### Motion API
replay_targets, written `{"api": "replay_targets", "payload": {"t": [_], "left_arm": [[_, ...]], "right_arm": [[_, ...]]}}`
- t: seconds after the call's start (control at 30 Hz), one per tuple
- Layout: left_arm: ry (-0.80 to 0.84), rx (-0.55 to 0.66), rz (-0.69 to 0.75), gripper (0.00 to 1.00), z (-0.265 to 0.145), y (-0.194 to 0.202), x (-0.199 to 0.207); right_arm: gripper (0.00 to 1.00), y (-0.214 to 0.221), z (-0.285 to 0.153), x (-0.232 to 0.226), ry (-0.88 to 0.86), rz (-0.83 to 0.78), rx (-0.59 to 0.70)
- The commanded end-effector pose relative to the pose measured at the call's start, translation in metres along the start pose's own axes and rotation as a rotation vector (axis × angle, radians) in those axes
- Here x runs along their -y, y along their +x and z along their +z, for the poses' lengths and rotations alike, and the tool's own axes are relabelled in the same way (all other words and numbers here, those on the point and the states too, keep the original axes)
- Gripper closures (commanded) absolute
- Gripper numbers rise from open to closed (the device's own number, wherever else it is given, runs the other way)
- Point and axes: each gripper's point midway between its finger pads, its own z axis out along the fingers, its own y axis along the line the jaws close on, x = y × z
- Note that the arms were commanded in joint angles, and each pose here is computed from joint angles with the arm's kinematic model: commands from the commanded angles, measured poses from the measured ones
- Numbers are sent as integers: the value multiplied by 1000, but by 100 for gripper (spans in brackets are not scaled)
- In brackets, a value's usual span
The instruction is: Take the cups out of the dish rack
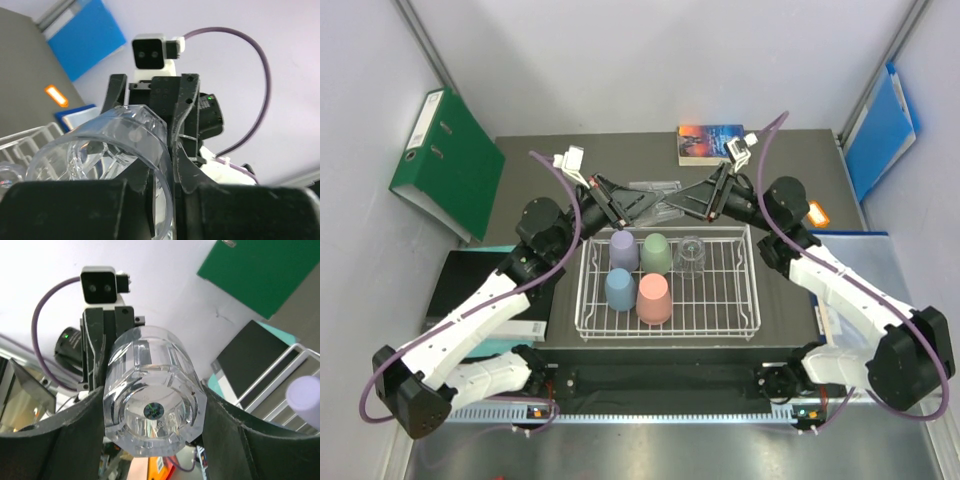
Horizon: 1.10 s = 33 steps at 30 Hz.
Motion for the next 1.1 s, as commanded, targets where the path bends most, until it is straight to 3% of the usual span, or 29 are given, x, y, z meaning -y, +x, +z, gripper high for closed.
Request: {"api": "replay_targets", "payload": {"t": [0.0,0.13,0.17,0.2,0.27,0.3,0.33,0.4,0.53,0.57,0.6,0.67,0.7,0.77,0.83,0.9,1.07], "left_arm": [[58,0,22,100,0,0,8],[-20,19,23,100,-5,-3,-6],[-57,31,31,100,-6,-7,-11],[-93,44,69,100,-6,-16,-9],[-302,59,108,100,-13,-27,-43],[-323,69,169,100,-10,-41,-35],[-383,97,198,100,-11,-52,-42],[-519,120,262,100,-13,-73,-57],[-725,166,335,100,-16,-106,-87],[-754,206,380,100,-16,-125,-77],[-950,187,421,100,-25,-128,-116],[-1101,241,496,100,-34,-162,-118],[-1325,180,551,100,-49,-162,-162],[-1439,195,578,100,-55,-193,-172],[-1608,106,578,100,-67,-200,-223],[-1656,53,550,100,-65,-206,-258],[-1641,-70,324,100,-79,-203,-343]], "right_arm": [[100,-5,-1,-36,-114,-82,17],[99,-3,-2,-28,-61,-105,2],[87,-2,-4,-25,-22,-112,-3],[54,-9,-5,-17,45,-127,29],[30,-14,-15,4,233,-188,26],[8,-28,-21,17,335,-246,85],[2,-35,-27,19,392,-260,103],[0,-45,-46,38,545,-267,141],[0,-63,-63,44,671,-338,176],[0,-62,-74,59,763,-325,175],[0,-64,-80,64,808,-349,166],[0,-74,-95,78,946,-365,185],[1,-69,-108,89,1031,-362,151],[0,-78,-124,100,1160,-384,176],[0,-76,-140,108,1259,-388,158],[0,-80,-149,113,1330,-404,162],[0,-81,-166,126,1473,-411,130]]}}
